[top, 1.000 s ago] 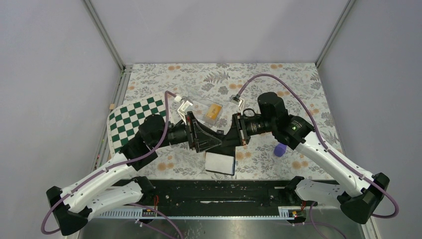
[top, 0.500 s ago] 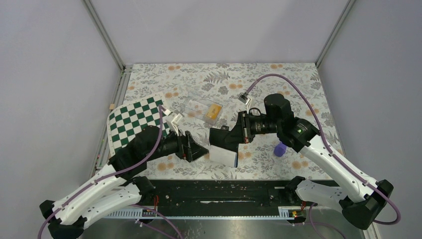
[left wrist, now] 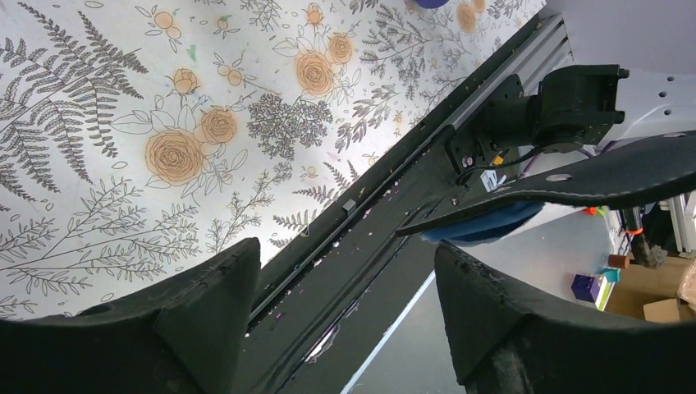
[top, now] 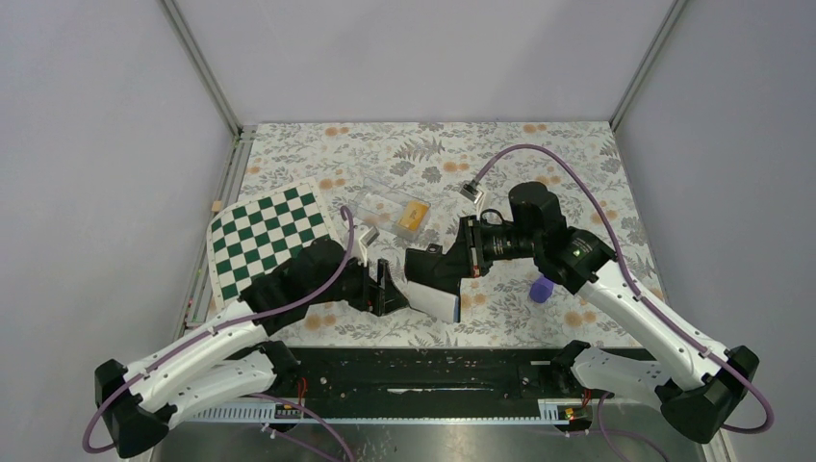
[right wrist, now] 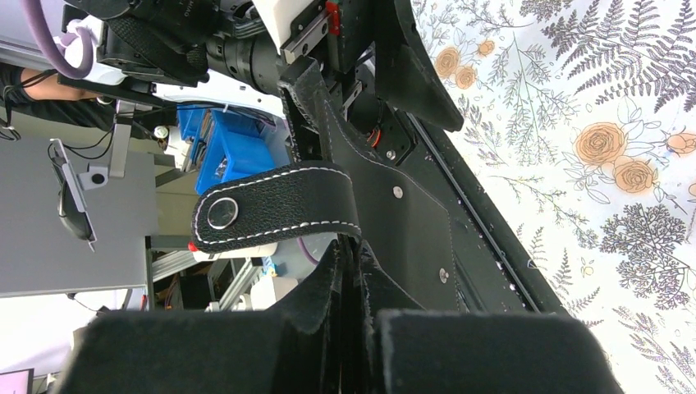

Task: Put the credit cards into the card holder
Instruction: Open the card holder at the center of the board.

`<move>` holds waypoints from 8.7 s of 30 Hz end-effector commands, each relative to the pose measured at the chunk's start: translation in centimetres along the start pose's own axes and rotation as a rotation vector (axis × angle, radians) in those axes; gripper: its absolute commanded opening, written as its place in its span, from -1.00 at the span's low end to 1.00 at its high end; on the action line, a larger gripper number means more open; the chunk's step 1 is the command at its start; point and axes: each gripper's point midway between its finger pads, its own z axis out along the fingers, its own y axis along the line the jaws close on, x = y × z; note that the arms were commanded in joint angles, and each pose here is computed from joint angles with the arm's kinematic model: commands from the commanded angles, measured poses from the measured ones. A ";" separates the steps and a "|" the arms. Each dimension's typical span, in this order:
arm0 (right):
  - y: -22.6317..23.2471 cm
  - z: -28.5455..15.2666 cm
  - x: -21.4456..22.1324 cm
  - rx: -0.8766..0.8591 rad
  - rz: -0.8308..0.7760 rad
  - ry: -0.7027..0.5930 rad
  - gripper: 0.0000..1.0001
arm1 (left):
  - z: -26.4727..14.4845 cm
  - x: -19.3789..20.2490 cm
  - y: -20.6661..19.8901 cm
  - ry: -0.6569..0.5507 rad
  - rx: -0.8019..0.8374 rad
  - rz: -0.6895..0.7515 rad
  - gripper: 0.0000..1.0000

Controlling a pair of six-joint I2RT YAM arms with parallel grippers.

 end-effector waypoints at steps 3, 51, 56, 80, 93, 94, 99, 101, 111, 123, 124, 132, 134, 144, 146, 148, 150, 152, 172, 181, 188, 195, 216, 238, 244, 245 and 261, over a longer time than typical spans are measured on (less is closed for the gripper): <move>0.3 0.0 -0.3 -0.025 -0.008 -0.008 -1.00 | -1.4 -2.9 -3.1 -0.092 0.104 0.069 0.49; -0.6 1.0 0.4 -0.030 0.048 0.049 -1.00 | -1.8 -4.0 -4.6 -0.153 0.185 0.105 0.14; -0.8 1.2 0.6 -0.029 0.065 0.061 -1.00 | -2.8 -4.4 -5.8 -0.196 0.251 0.135 0.11; 1.3 1.4 -0.2 -0.144 0.115 0.043 -1.00 | -3.5 -5.8 -10.1 -0.292 0.510 0.154 0.14; 1.1 1.4 -0.4 -0.120 0.130 0.038 -1.00 | -2.7 -3.6 -1.2 -0.168 0.014 0.152 0.48; 1.1 1.4 -0.4 -0.120 0.129 0.039 -1.00 | -2.6 -3.5 -0.8 -0.161 -0.008 0.148 0.45; 0.8 1.5 -0.2 -0.113 0.136 0.043 -1.00 | -1.9 -3.4 -0.3 -0.141 -0.037 0.133 0.34; 0.7 1.5 -0.1 -0.109 0.137 0.046 -1.00 | -1.7 -3.4 -0.5 -0.134 -0.023 0.132 0.31; 0.2 1.7 0.1 -0.093 0.141 0.057 -1.00 | -2.8 -4.3 -4.0 -0.187 0.149 0.185 0.15; 0.0 1.9 0.1 -0.094 0.149 0.068 -1.00 | -3.3 -4.7 -6.7 -0.232 0.308 0.181 0.10; 0.0 1.9 0.3 -0.095 0.152 0.072 -1.00 | -3.3 -4.8 -6.8 -0.235 0.311 0.180 0.10; 0.3 1.8 0.4 -0.106 0.159 0.079 -1.00 | -3.7 -5.2 -8.1 -0.260 0.382 0.186 0.13; 0.4 1.7 0.3 -0.106 0.160 0.075 -1.00 | -3.9 -5.1 -8.2 -0.258 0.383 0.195 0.17; 0.6 1.9 -0.1 -0.111 0.173 0.078 -1.00 | -4.6 -4.4 -8.0 -0.255 0.387 0.222 0.38; 0.5 1.9 -0.1 -0.108 0.176 0.081 -1.00 | -4.4 -4.3 -7.3 -0.247 0.348 0.221 0.40; 0.4 2.0 0.0 -0.107 0.178 0.083 -1.00 | -3.9 -4.3 -5.8 -0.235 0.263 0.206 0.40; 0.2 2.1 0.1 -0.103 0.183 0.088 -1.00 | -3.5 -4.2 -4.3 -0.215 0.176 0.200 0.40; 0.1 2.2 0.2 -0.103 0.186 0.093 -1.00 | -3.1 -4.0 -3.5 -0.181 0.127 0.207 0.37; -0.9 2.4 0.8 -0.064 0.188 0.129 -1.00 | -2.8 -4.6 -1.5 -0.152 -0.011 0.217 0.33; -1.1 2.5 1.0 -0.062 0.192 0.133 -1.00 | -2.3 -5.0 -1.8 -0.136 -0.015 0.219 0.30; -1.3 2.6 1.2 -0.059 0.193 0.142 -1.00 | -2.1 -4.9 -1.3 -0.120 -0.037 0.225 0.30; -1.2 2.6 1.0 -0.060 0.190 0.145 -1.00 | -1.7 -4.7 -1.1 -0.102 -0.059 0.213 0.28; -1.7 2.9 1.1 -0.045 0.189 0.167 -1.00 | -1.3 -4.7 0.1 -0.029 -0.202 0.263 0.24; -0.4 2.7 0.3 -0.087 0.182 0.157 -1.00 | -1.4 -4.5 -6.6 -0.163 0.203 0.277 0.42; 1.2 2.5 -0.4 -0.158 0.195 0.144 -1.00 | -1.3 -4.3 -5.9 -0.195 0.203 0.240 0.44; 1.6 2.4 -0.4 -0.175 0.198 0.148 -1.00 | -1.3 -4.3 -6.0 -0.202 0.209 0.239 0.44; 2.4 2.1 -0.8 -0.202 0.193 0.127 -0.95 | -2.9 -5.3 -8.4 -0.306 0.364 0.247 -1.00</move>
